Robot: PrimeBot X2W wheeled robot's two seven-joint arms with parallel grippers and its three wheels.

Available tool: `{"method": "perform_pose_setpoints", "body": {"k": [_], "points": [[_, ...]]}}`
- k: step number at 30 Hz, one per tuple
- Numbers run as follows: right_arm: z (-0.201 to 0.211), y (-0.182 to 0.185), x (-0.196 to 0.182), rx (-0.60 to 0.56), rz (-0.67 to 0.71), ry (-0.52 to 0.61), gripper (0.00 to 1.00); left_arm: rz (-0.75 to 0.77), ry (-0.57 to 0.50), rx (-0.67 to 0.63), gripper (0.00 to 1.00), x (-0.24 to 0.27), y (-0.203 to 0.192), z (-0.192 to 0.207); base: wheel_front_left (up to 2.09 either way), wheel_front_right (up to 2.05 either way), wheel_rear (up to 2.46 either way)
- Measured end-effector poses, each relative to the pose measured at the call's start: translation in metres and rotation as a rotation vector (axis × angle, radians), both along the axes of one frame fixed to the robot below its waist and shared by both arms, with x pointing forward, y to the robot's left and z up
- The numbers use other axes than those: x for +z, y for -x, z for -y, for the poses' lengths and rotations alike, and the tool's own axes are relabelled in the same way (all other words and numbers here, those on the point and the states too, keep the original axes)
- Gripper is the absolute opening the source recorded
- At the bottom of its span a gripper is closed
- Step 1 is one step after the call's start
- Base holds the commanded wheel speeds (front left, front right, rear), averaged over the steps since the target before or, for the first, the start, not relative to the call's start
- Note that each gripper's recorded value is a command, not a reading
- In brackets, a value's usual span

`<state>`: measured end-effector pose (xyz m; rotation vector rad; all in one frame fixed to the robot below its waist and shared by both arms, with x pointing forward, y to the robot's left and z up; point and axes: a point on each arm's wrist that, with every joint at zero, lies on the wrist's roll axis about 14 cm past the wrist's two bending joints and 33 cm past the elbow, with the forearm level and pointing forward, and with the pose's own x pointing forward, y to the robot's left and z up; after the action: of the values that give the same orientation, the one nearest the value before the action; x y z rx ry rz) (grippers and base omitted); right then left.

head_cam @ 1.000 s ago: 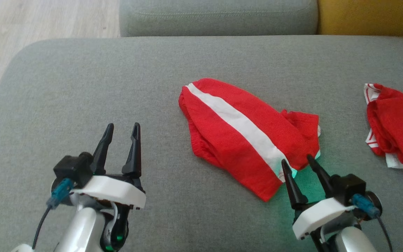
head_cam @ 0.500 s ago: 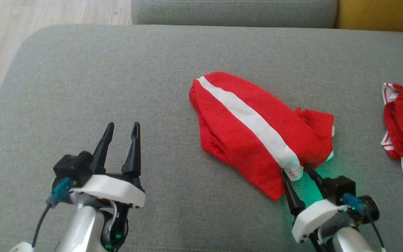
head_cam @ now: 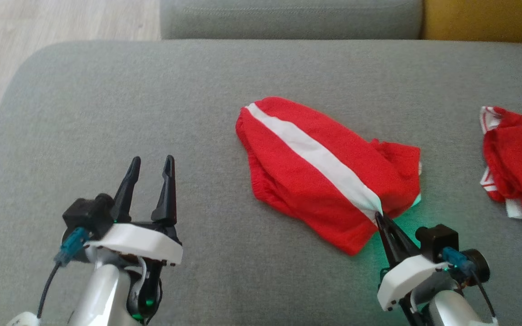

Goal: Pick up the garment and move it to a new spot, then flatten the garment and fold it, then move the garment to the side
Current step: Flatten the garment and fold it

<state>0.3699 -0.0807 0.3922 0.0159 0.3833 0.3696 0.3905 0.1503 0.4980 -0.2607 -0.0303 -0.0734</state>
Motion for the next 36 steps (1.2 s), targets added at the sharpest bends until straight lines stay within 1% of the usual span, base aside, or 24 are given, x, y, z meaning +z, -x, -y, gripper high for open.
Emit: {"method": "perform_pose_setpoints", "body": {"k": [4,8,15,18,22,26,30,32,33,36], "points": [[0.011,0.000,0.015,-0.023,0.057,0.025,0.00,0.019,0.004,-0.029,1.00,0.006,0.000,0.010,0.00,0.00,0.00],[0.030,0.005,0.030,-0.053,0.115,0.086,0.00,0.040,0.002,-0.067,1.00,0.013,0.001,0.021,0.00,0.00,0.00],[0.103,0.023,0.038,-0.163,0.134,0.273,0.00,0.039,-0.017,-0.147,1.00,0.012,0.000,0.045,0.00,0.00,0.00],[0.119,0.031,0.037,-0.193,0.119,0.311,0.00,0.023,-0.028,-0.195,1.00,0.006,-0.001,0.059,0.00,0.00,0.00],[0.123,0.036,0.034,-0.202,0.110,0.320,0.00,-0.012,-0.047,-0.316,1.00,0.000,-0.006,0.089,0.00,0.00,0.00],[0.113,0.040,0.025,-0.154,0.085,0.335,0.00,-0.058,-0.055,-0.395,1.00,0.002,-0.022,0.109,0.00,0.00,0.00],[0.105,0.043,0.015,-0.128,0.055,0.325,0.00,-0.183,-0.020,-0.479,1.00,-0.001,-0.041,0.129,0.00,0.00,0.00],[0.103,0.043,0.011,-0.124,0.044,0.322,0.00,-0.233,-0.041,-0.543,1.00,0.000,-0.049,0.140,0.00,0.00,0.00],[0.103,0.043,0.011,-0.124,0.044,0.322,0.00,-0.233,-0.041,-0.543,1.00,0.000,-0.049,0.140,0.00,0.00,0.00],[0.101,0.043,0.007,-0.117,0.036,0.319,0.00,-0.330,-0.094,-0.619,1.00,0.003,-0.067,0.147,0.00,0.00,0.00]]}}
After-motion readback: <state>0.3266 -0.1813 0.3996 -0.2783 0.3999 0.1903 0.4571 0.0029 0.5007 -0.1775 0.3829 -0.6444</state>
